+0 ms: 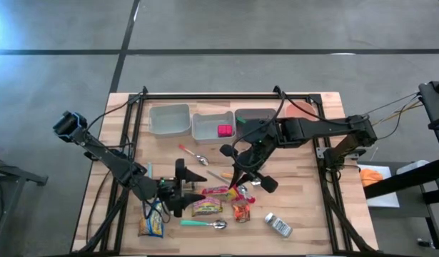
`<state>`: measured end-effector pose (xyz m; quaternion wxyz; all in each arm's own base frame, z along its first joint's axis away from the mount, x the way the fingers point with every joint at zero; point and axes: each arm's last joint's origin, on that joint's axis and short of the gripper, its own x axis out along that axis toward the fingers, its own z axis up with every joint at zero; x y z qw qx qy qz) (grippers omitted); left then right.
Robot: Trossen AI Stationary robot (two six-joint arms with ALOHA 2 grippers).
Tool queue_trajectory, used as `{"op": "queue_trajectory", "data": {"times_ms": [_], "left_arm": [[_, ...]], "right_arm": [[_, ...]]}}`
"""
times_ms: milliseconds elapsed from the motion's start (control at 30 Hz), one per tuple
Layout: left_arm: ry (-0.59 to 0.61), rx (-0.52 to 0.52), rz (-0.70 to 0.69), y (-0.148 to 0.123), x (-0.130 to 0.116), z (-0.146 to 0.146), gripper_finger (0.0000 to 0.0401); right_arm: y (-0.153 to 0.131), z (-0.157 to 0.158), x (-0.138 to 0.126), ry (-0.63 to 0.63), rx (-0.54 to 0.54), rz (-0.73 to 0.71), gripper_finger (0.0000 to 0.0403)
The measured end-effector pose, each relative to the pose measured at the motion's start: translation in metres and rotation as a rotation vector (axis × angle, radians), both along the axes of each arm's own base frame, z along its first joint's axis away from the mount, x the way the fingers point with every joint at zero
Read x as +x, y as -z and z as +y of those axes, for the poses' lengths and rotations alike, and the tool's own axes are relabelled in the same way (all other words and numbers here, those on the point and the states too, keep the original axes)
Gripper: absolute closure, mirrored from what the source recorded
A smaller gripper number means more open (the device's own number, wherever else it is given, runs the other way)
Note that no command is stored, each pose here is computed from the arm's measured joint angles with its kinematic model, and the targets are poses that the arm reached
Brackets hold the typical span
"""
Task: Pick & Place Food Item
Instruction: Put the red noodle pack into the left gray bin
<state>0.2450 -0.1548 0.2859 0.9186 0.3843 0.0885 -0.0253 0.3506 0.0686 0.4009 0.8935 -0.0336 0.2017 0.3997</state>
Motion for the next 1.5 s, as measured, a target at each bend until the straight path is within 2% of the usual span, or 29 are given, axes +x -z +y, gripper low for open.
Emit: {"op": "queue_trajectory", "data": {"times_ms": [267, 533, 1333, 1500], "left_arm": [[0.053, 0.014, 0.007, 0.0002, -0.0003, -0.0017, 0.0155], [0.054, 0.006, -0.006, -0.0012, -0.0002, -0.0022, 0.0215], [0.082, 0.044, -0.015, -0.0023, -0.0004, -0.0035, 0.0223], [0.083, 0.049, -0.016, -0.0018, -0.0002, -0.0037, 0.0243]], "right_arm": [[0.0009, 0.0004, 0.002, -0.002, 0.006, -0.025, 0.0395], [0.0006, 0.0004, 0.0021, -0.002, 0.008, -0.026, 0.0395], [-0.0001, 0.0007, 0.0035, -0.004, 0.013, -0.051, 0.0395], [-0.0017, 0.0014, 0.0037, -0.029, 0.032, -0.064, 0.0395]]}}
